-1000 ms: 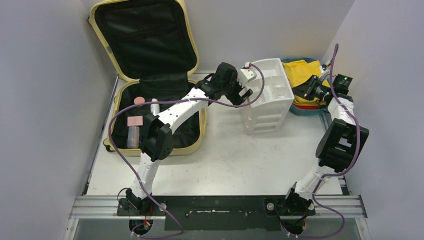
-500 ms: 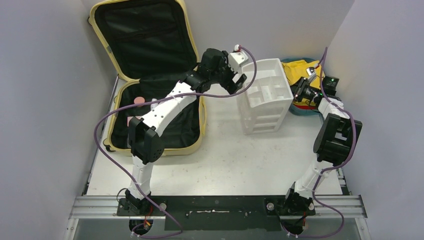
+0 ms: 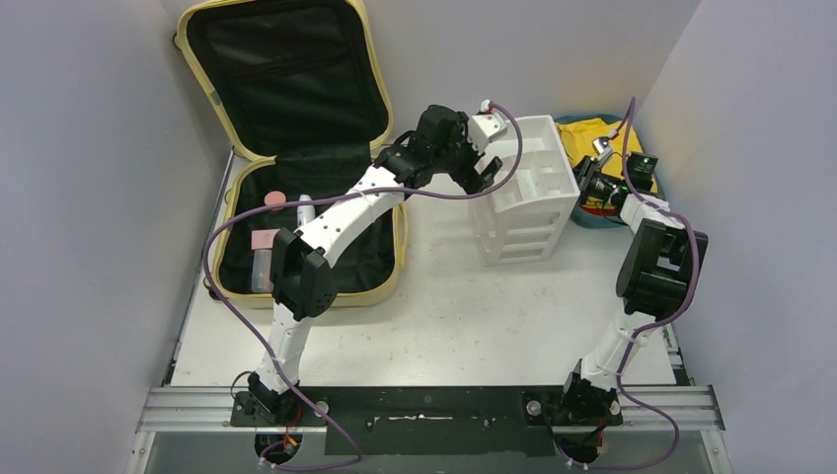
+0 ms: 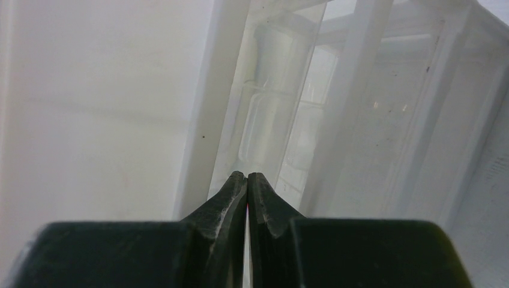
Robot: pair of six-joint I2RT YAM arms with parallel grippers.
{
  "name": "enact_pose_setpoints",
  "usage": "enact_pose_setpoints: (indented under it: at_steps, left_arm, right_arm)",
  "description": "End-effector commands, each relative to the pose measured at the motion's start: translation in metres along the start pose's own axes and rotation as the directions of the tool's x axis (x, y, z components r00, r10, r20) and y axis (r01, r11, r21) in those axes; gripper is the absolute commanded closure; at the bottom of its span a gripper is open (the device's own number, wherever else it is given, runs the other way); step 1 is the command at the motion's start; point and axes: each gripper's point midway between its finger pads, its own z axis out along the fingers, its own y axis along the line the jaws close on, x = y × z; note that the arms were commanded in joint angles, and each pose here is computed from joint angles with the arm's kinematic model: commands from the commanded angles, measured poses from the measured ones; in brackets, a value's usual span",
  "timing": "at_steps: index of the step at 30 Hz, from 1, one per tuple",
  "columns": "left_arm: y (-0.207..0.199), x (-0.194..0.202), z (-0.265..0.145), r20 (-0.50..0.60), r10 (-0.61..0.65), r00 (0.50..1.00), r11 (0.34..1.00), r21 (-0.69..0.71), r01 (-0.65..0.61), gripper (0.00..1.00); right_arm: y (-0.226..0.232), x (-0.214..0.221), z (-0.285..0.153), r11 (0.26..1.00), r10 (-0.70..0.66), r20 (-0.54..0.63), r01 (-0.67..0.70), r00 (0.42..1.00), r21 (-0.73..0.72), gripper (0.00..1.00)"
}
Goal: Open, take out, and arrange the luggage
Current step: Adjust the storage box at the center of the board.
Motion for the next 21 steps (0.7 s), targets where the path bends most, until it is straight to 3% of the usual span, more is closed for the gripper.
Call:
enact_pose_setpoints:
  at_steps: [1,6,14,21]
  left_arm:
    - [-0.005,-0.023,0.0,0.058,0.009,0.998,1.0,0.01,-0.01,0.03]
    - [-0.012,-0.022,0.005,0.053,0.013,0.999,1.0,0.021,-0.014,0.03]
    - [-0.016,-0.02,0.006,0.046,0.016,0.999,1.0,0.025,-0.017,0.03]
    - [0.003,-0.036,-0.011,0.061,0.028,0.998,0.997,-0.07,-0.023,0.03]
  right_arm:
    - [0.012,-0.001,0.011,0.996,-0.062,-0.029,0.061,0.998,-0.06,0.96]
    - [0.01,0.008,0.022,0.997,-0.03,-0.079,0.025,0.996,-0.074,0.96]
    - [0.01,0.025,0.036,0.994,-0.087,-0.22,0.07,0.972,-0.081,0.94]
    - [0.01,-0.014,-0.009,0.995,-0.102,-0.074,0.103,0.992,0.013,0.92]
